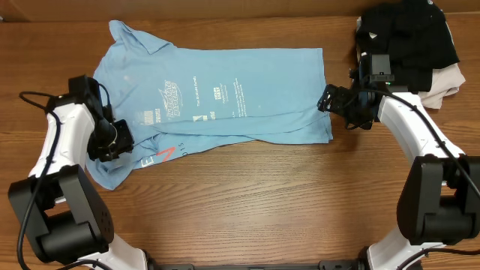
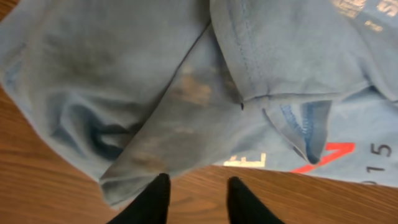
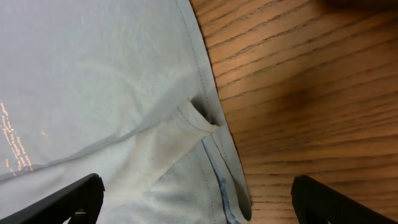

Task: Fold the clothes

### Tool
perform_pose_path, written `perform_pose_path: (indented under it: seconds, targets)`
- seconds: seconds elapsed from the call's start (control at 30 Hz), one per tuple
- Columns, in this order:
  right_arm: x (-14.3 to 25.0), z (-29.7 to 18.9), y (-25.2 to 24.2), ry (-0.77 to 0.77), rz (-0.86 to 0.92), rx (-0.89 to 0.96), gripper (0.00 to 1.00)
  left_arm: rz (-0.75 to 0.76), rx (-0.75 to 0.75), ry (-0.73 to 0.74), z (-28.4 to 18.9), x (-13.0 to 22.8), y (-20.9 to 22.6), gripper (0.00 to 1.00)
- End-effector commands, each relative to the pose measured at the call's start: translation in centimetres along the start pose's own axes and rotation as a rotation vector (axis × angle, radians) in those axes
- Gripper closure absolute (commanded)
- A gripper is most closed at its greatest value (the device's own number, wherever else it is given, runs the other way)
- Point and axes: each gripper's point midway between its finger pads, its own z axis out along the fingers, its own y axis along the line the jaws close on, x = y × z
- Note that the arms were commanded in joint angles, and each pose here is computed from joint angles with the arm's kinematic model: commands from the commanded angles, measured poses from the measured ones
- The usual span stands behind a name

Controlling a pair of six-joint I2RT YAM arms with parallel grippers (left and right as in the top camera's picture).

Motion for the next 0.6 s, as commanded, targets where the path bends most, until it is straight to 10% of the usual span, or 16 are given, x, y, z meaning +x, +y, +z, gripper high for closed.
perform_pose_path:
  seconds: [0.0,0.2,0.33,0.57]
  targets:
    - [-1.1,-0.9,1.0,-0.037,-0.026,-0.018,0.0,-0.037,0.007,0.02,1.0,0.9,-0.1,0.75]
    - [-1.0,-0.9,0.9,-0.032,-0.025,-0.016,0.0,-0.097,0.006,0.029,2.6,1.7,0.1,0.78]
    - [-0.9,-0.9,0.9,-0.03,-0.025,-0.015,0.0,-0.097,0.018,0.003,3.6,1.5,0.0,0.57]
    - [-0.8,-0.9,0.9,-0.023,-0.023,-0.013,0.0,-0.115,0.032,-0.052,4.9,0.7,-0.1,0.51]
